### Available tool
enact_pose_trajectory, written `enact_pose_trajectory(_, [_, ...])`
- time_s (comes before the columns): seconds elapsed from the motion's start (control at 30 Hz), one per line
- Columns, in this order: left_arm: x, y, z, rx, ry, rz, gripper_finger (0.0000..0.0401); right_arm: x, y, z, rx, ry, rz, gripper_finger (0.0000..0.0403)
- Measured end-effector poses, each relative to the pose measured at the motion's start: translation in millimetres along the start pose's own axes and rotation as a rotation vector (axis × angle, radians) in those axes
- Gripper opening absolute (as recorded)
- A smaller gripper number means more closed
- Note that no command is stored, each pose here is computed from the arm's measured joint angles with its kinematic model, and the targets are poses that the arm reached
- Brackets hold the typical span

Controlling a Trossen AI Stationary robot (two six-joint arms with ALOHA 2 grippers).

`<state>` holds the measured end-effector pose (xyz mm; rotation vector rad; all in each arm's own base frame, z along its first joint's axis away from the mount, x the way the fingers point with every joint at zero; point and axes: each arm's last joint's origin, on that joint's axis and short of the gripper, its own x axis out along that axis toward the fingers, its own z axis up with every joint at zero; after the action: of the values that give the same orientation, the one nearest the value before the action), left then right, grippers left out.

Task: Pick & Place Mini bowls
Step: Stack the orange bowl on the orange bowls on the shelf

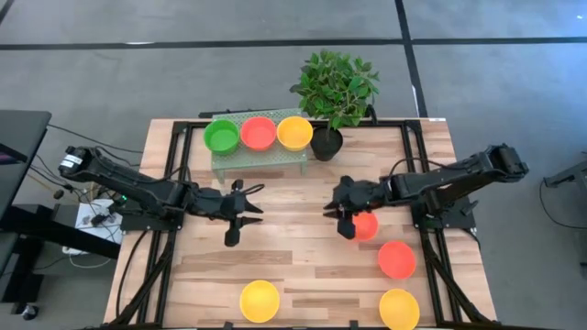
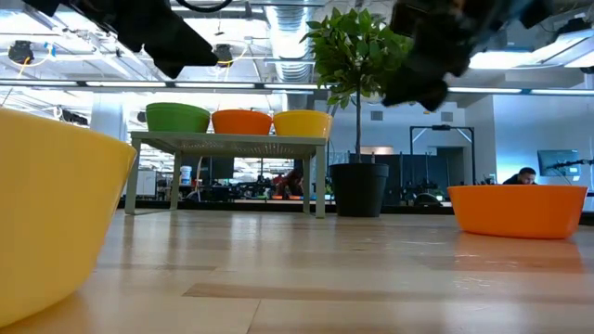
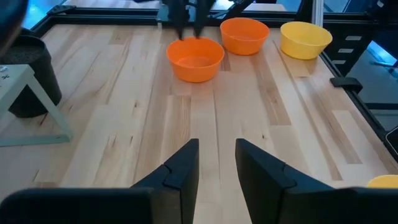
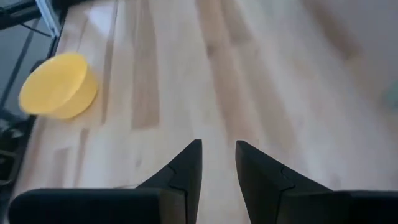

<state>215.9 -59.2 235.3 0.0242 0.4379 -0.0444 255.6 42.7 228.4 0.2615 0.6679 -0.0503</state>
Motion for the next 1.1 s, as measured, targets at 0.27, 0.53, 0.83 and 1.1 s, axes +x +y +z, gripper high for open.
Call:
enact_pose_trajectory(0.27, [0, 0, 1, -0.003, -0.014, -0.001, 0.0106, -9, 25, -28, 0.19, 0.244, 0.0, 0.0093])
enact_pose_trajectory(0.53, [0, 0, 3, -0.008, -0.035, -0.003, 0.0106, -24, 39, -45, 0.343, 0.418, -0.104, 0.009])
enact_pose_trajectory(0.83, [0, 0, 4, -0.008, -0.036, -0.004, 0.0106, -16, 45, -56, 0.323, 0.462, -0.157, 0.0081])
enact_pose_trajectory(1.1, [0, 0, 4, -0.008, -0.036, -0.004, 0.0106, 9, 50, -70, 0.14, 0.517, -0.177, 0.0076])
